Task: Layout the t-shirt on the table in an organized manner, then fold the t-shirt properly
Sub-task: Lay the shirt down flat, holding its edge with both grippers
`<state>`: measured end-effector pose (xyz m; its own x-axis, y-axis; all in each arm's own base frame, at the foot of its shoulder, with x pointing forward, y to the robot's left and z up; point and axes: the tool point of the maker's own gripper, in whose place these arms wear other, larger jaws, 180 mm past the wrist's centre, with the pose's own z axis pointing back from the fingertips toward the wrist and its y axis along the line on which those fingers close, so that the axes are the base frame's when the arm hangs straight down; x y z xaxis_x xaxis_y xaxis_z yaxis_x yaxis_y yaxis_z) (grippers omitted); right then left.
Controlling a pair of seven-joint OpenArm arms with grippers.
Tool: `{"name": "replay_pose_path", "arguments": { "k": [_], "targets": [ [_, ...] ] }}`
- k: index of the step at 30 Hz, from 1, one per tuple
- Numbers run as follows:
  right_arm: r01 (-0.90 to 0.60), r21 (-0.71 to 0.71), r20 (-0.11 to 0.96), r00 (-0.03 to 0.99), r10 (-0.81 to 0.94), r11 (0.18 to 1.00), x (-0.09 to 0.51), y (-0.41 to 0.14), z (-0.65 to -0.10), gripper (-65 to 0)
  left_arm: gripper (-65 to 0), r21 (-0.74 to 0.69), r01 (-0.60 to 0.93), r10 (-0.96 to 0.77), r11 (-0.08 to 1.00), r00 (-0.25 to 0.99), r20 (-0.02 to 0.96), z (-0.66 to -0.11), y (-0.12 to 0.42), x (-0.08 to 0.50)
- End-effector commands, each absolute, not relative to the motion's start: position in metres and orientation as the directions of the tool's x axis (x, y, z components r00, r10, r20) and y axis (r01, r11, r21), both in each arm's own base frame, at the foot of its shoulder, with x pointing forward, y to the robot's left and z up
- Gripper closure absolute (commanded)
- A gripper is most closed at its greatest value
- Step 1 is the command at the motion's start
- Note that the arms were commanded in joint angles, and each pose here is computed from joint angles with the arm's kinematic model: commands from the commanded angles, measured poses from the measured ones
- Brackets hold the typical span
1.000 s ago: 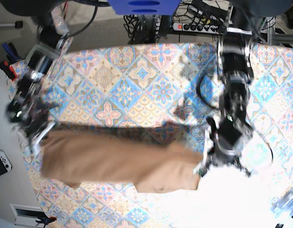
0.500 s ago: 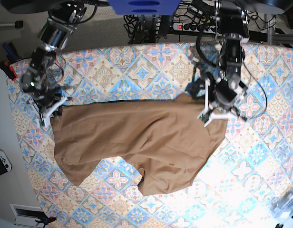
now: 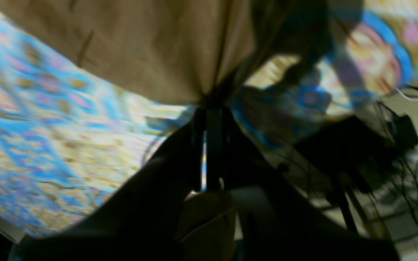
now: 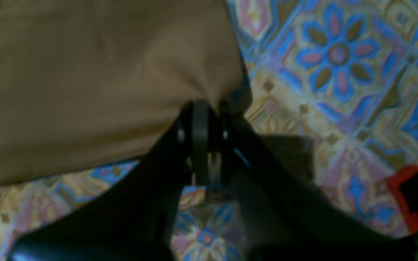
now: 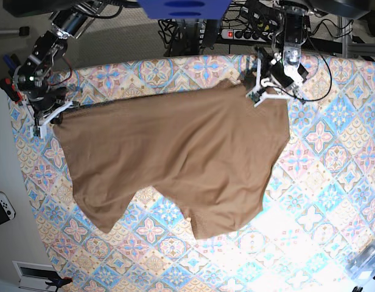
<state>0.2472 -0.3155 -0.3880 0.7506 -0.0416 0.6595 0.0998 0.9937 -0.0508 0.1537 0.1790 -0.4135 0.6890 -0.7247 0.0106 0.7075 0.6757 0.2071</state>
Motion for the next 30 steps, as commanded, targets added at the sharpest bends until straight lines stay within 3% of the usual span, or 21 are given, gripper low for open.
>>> {"name": "replay_pose_path", "arguments": {
  "k": [1,9,21,26,30],
  "targets": [
    [0.114,-0.075,0.700,0.713,-0.029,0.991,0.252,-0.327,-0.372,0.0,0.0,0.224,0.704,-0.722,0.674,0.691,0.001,-0.410,0.183,0.152],
    [0.213,-0.065,0.678,0.726,-0.113,0.975,0.219,-0.345,-0.382,0.0,0.0,0.184,0.707,-0.718,0.683,0.696,-0.012,-0.417,0.177,0.136],
    [0.195,-0.076,0.689,0.719,-0.089,0.978,0.224,-0.341,-0.375,0.0,0.0,0.193,0.699,-0.711,0.689,0.703,-0.011,-0.416,0.178,0.138],
    [0.191,-0.093,0.705,0.706,-0.070,0.977,0.227,-0.342,-0.366,0.0,0.0,0.145,0.649,-0.658,0.747,0.753,0.020,-0.420,0.165,0.128],
    [0.185,-0.122,0.729,0.683,-0.038,0.975,0.232,-0.342,-0.350,0.0,0.0,0.116,0.618,-0.628,0.778,0.772,0.098,-0.422,0.152,0.132]
  ]
}}
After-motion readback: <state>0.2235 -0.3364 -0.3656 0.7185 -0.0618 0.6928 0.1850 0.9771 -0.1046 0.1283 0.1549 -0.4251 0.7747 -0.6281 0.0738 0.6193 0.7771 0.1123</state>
